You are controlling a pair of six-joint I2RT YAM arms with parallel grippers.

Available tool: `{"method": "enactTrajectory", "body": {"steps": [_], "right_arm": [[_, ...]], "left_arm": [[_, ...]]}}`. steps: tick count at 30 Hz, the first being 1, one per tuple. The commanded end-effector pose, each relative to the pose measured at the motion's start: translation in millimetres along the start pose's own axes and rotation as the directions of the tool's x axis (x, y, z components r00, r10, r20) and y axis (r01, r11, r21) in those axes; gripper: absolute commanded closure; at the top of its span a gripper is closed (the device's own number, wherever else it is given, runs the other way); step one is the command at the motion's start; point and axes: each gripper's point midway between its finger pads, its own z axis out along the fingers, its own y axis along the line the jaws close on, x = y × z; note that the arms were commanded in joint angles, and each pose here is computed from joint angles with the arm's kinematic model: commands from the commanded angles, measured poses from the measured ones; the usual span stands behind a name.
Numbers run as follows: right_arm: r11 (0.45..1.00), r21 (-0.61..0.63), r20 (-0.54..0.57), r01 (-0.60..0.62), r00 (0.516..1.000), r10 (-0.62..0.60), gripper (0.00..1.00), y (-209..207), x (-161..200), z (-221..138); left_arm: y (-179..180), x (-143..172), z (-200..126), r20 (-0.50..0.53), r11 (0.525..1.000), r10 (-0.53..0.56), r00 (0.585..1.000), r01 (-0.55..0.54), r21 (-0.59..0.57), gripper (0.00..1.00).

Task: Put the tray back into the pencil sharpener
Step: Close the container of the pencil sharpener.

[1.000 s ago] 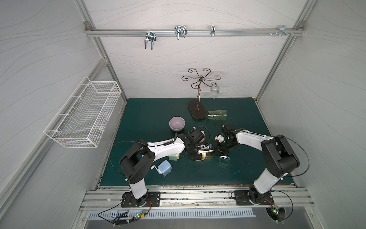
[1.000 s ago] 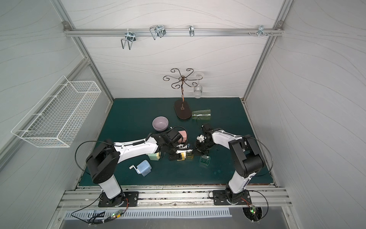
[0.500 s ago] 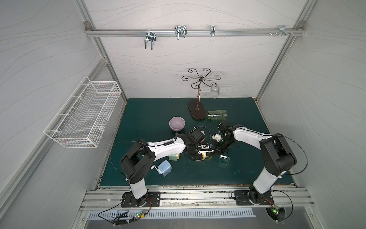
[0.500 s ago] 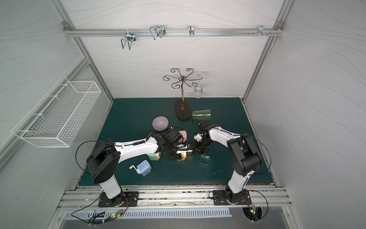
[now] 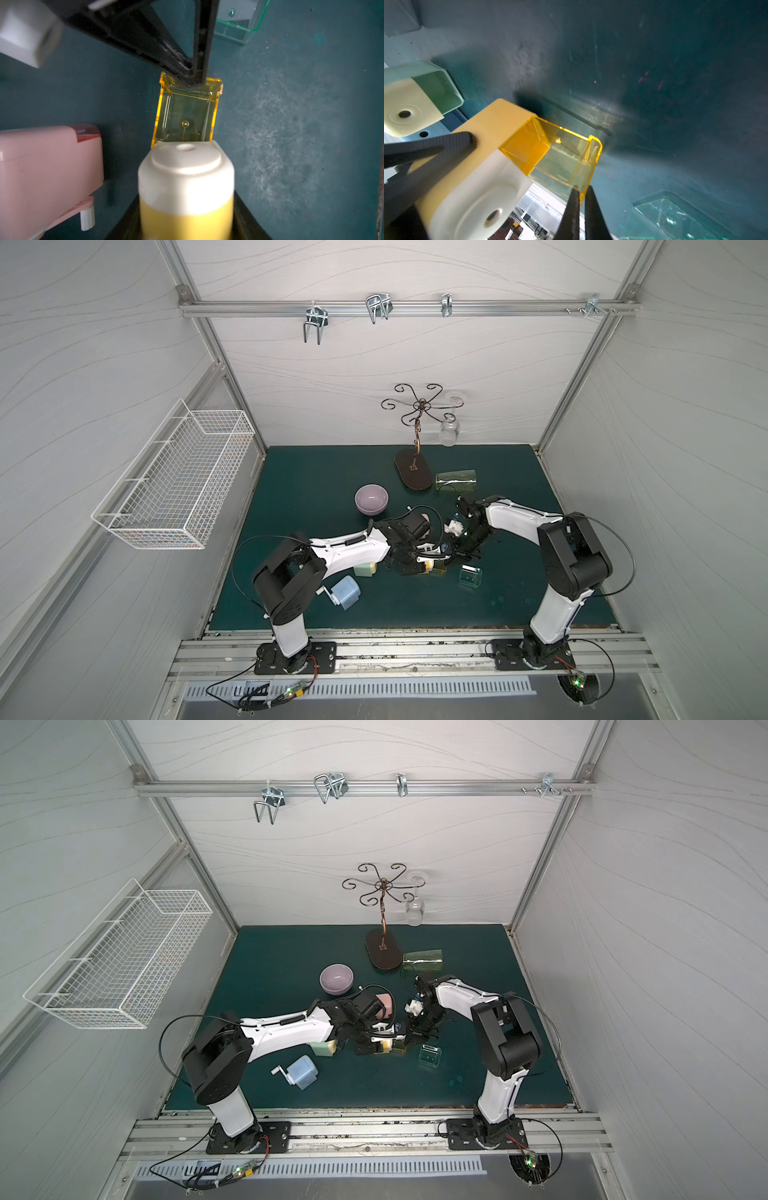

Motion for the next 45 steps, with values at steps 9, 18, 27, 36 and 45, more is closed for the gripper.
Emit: {"method": "enactTrajectory", "body": {"steps": [9, 18, 27, 36, 45], "right_arm": [[0.999, -0.041, -0.056, 0.001, 0.998, -0.003, 0.88, 2, 3, 4], [0.997, -0.074, -0.004, -0.022, 1.000, 0.022, 0.69, 4, -4, -12], [0.989, -0.119, 0.096, -0.087, 0.991, 0.099, 0.58, -1, -4, -44], [0.975, -0.116, 0.135, -0.188, 0.970, 0.203, 0.59, -6, -6, -29], [0.974, -0.098, 0.103, -0.202, 0.972, 0.212, 0.63, -7, -6, -3]], "left_arm": [[1, -7, 7, 0.026, 0.988, 0.145, 0.989, -0.144, -0.050, 0.85], [-5, 2, 12, -0.007, 0.989, 0.142, 0.990, -0.142, -0.032, 0.84], [-6, 10, 15, -0.041, 0.993, 0.116, 0.992, -0.117, -0.025, 0.85], [-3, 8, 14, -0.044, 0.995, 0.093, 0.995, -0.094, -0.034, 0.85], [1, 4, 14, -0.036, 0.997, 0.067, 0.997, -0.068, -0.043, 0.85]]}}
